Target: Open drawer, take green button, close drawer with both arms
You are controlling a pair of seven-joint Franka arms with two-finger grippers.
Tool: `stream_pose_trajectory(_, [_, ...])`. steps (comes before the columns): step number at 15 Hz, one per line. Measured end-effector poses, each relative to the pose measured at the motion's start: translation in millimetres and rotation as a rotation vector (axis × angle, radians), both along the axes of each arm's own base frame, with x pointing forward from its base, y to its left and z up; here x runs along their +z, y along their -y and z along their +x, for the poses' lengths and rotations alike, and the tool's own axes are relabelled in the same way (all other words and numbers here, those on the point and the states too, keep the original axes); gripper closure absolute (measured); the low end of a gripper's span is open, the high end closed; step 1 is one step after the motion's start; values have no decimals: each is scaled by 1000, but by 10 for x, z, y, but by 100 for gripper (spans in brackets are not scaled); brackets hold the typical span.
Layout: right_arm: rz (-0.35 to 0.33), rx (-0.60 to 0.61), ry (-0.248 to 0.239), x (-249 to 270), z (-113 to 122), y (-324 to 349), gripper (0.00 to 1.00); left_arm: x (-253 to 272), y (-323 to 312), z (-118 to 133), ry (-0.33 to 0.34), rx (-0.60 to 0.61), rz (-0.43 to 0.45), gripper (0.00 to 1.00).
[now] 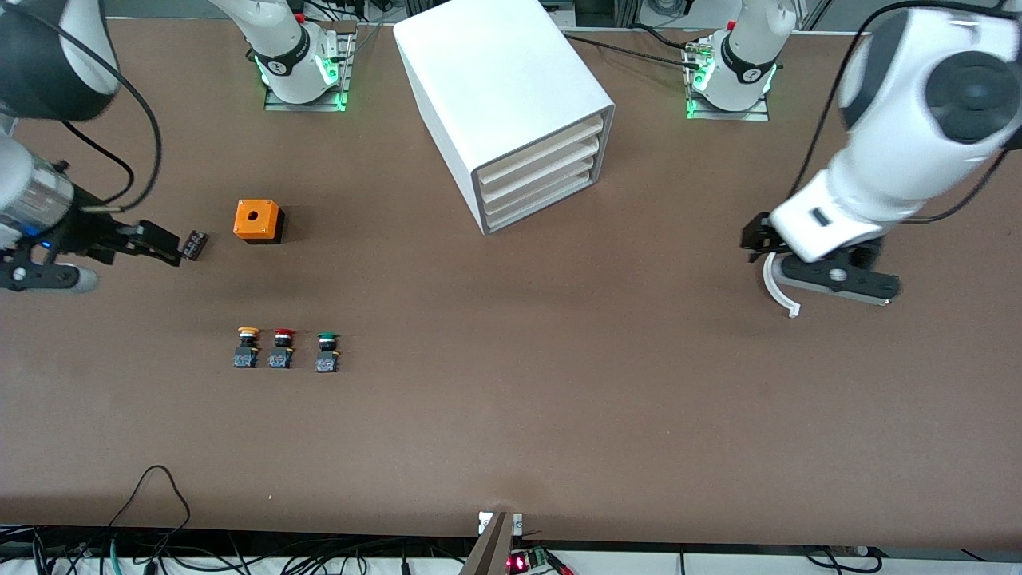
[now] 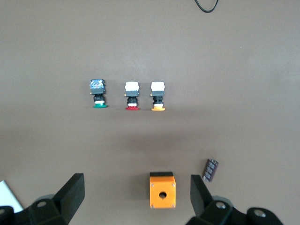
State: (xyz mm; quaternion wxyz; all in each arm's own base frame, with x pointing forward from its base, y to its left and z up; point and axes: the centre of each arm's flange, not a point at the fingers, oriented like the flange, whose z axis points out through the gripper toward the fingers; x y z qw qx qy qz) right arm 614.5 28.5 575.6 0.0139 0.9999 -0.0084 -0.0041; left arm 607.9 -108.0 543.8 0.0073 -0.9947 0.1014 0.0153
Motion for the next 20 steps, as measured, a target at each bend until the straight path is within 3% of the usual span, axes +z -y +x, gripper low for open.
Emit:
stream_pose_trajectory(5, [16, -10, 20, 295, -140, 39, 0, 98, -431, -292, -14, 36, -29, 0])
stream_pose_trajectory(8, [23, -15, 80, 378, -429, 93, 0, 218, -434, -556, -7, 35, -22, 0])
stream_pose_trajectory(11, [27, -19, 103, 415, -686, 129, 0, 268, -445, -687, -34, 36, -16, 0])
stream_pose_trajectory(20, [27, -12, 116, 356, -606, 89, 0, 268, -407, -701, -39, 41, -14, 0])
